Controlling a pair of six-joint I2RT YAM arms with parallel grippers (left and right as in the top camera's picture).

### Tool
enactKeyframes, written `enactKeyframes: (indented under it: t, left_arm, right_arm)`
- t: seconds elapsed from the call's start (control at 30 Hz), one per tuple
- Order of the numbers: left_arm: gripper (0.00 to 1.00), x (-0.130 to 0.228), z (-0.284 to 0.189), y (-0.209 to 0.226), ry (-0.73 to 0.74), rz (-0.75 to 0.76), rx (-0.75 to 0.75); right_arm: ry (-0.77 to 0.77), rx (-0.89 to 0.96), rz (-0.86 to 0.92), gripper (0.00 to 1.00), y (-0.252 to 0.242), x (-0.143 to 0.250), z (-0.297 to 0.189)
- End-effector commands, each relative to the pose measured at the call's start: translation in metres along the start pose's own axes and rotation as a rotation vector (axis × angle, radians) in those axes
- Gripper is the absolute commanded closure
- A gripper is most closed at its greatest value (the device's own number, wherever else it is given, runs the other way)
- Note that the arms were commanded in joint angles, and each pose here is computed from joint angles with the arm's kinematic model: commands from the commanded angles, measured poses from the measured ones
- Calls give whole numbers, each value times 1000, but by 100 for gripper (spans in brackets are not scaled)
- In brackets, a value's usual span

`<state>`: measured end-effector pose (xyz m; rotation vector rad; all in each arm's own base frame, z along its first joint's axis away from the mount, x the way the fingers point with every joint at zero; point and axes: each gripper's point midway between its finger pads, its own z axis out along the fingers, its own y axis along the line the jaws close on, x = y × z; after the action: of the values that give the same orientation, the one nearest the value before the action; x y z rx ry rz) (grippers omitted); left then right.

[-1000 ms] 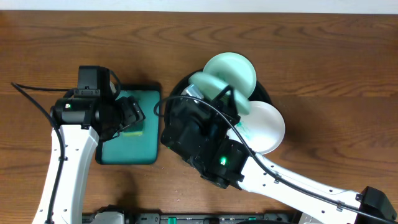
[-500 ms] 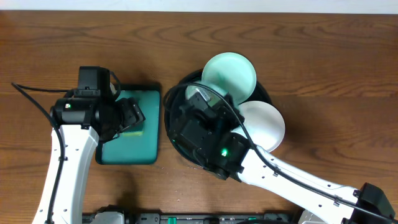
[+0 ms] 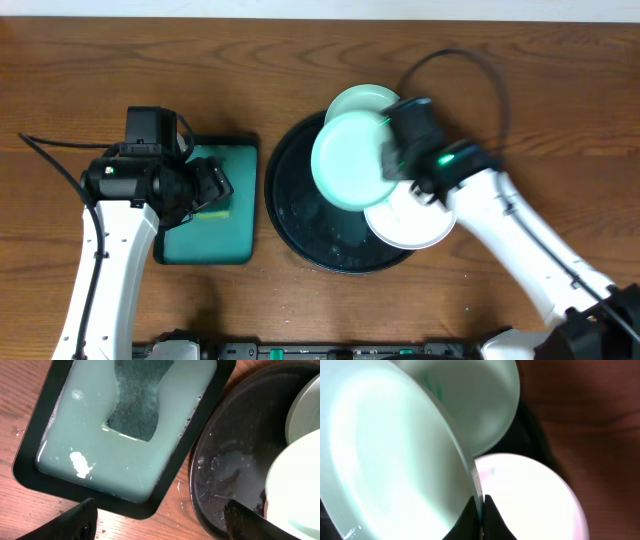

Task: Clean dirty plates on tray and stack at the side
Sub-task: 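Carry the plate right and set it on the table, then release the plate and move the right gripper back toward the tray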

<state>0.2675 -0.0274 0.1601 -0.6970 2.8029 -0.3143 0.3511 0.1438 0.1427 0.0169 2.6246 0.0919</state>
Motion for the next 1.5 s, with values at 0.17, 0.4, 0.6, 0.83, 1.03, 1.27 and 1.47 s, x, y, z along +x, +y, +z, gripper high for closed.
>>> enactKeyframes:
  t: [0.17,0.4,0.6,0.83,1.03,1.27,1.47]
  left_arm:
    - [19,-1,-1,2,-6,-9,-11]
    - [19,-1,-1,2,-6,-9,-11]
    - [19,-1,-1,2,-7,-9,-10]
    - [19,-1,-1,2,-6,-9,-11]
    - [19,0,-1,2,-6,-9,-11]
    - [19,0,-1,2,-6,-9,-11]
    - [19,0,-1,2,-6,-9,-11]
  right_arm:
    - [5,-314,437,98,-72,-49,-13]
    - [-56,-140,723,98,-206,-44,-11]
    - [-2,-13,887,98,-284,-9,11]
    - [123,96,972,98,-322,32,68]
    - [160,111,1006,99,-337,49,95]
    - [175,73,1018,40,-330,48,88]
    - [97,54,969,1,-316,22,41]
